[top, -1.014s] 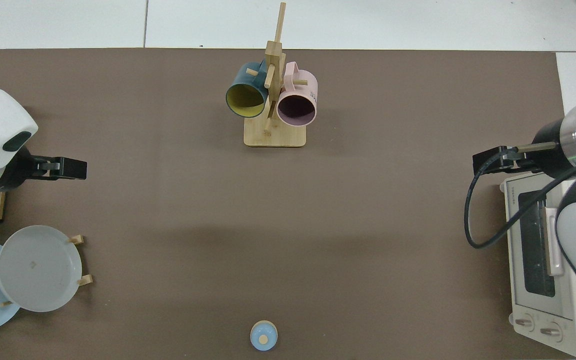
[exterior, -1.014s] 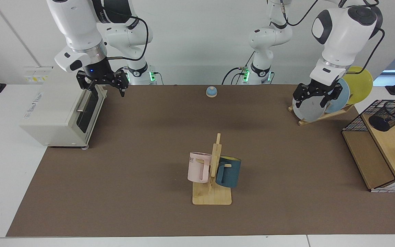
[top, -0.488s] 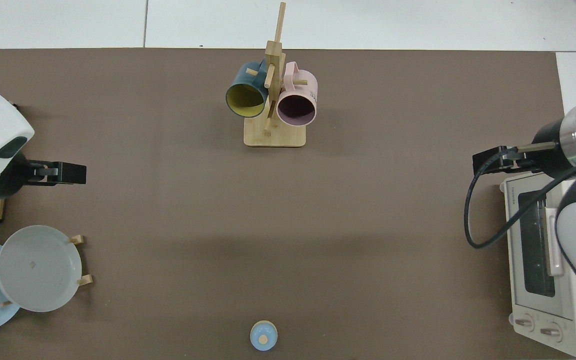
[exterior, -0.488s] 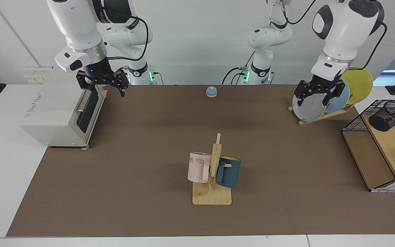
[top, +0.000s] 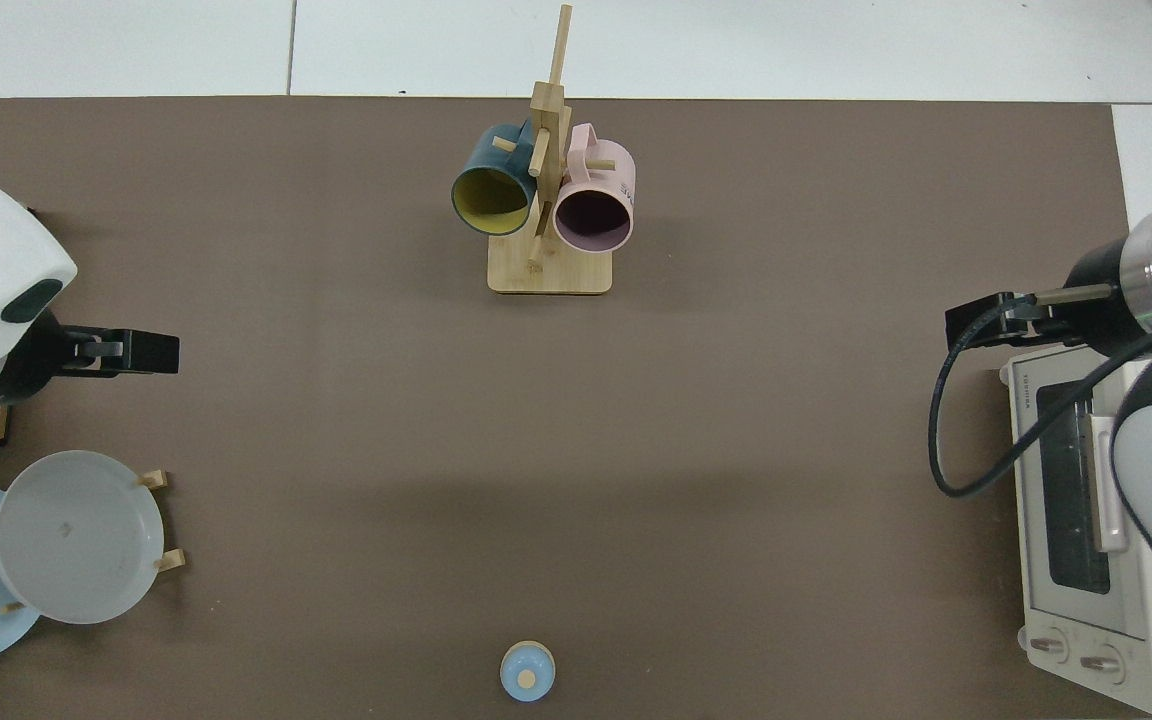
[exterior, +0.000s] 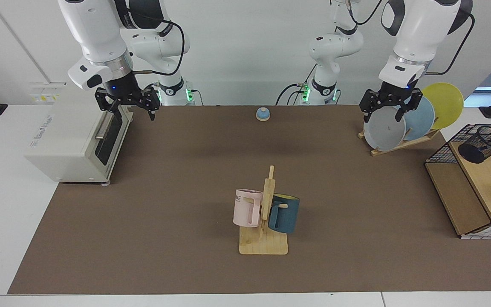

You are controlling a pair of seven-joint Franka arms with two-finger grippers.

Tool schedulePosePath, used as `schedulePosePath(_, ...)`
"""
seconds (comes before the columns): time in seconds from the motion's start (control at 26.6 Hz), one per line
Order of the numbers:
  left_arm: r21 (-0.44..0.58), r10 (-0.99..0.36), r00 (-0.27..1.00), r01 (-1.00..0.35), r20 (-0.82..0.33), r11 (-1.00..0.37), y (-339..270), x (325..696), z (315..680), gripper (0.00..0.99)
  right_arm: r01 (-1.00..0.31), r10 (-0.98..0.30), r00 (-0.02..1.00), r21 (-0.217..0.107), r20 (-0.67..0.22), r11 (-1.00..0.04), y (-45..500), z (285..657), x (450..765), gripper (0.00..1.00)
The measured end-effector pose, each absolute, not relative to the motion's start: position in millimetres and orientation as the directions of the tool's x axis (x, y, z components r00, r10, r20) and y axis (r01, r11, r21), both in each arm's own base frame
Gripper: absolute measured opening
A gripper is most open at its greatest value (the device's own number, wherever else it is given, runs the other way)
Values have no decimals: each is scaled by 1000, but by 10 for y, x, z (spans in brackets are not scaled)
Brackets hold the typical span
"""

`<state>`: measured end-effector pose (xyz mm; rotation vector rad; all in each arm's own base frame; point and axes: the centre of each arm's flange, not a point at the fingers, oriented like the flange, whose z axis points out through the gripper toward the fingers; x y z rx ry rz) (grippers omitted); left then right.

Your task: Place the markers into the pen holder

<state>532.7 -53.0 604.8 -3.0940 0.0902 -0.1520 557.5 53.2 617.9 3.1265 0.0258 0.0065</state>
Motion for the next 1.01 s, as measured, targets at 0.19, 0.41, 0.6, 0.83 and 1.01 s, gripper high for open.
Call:
schedulePosePath(0.19,-46,-63,993,-59,97,-997,-546,5325,6048,991,16,17,1000,15,4,-1000,532,6179,5575,1000)
schedulePosePath(0.41,-45,-58,994,-54,96,-998,-490,5330,6048,991,16,17,1000,15,4,-1000,532,6179,5575,1000)
schedulePosePath(0.6,-44,-67,993,-63,96,-997,-477,5331,6049,991,16,17,1000,15,4,-1000,532,6179,5575,1000)
schedulePosePath(0.83,-21,-62,993,-60,101,-998,-392,5324,6076,991,16,17,1000,15,4,-1000,532,6179,5575,1000)
schedulePosePath(1.01,-12,-69,992,-68,101,-998,-393,5322,6079,991,16,17,1000,15,4,-1000,532,6179,5575,1000)
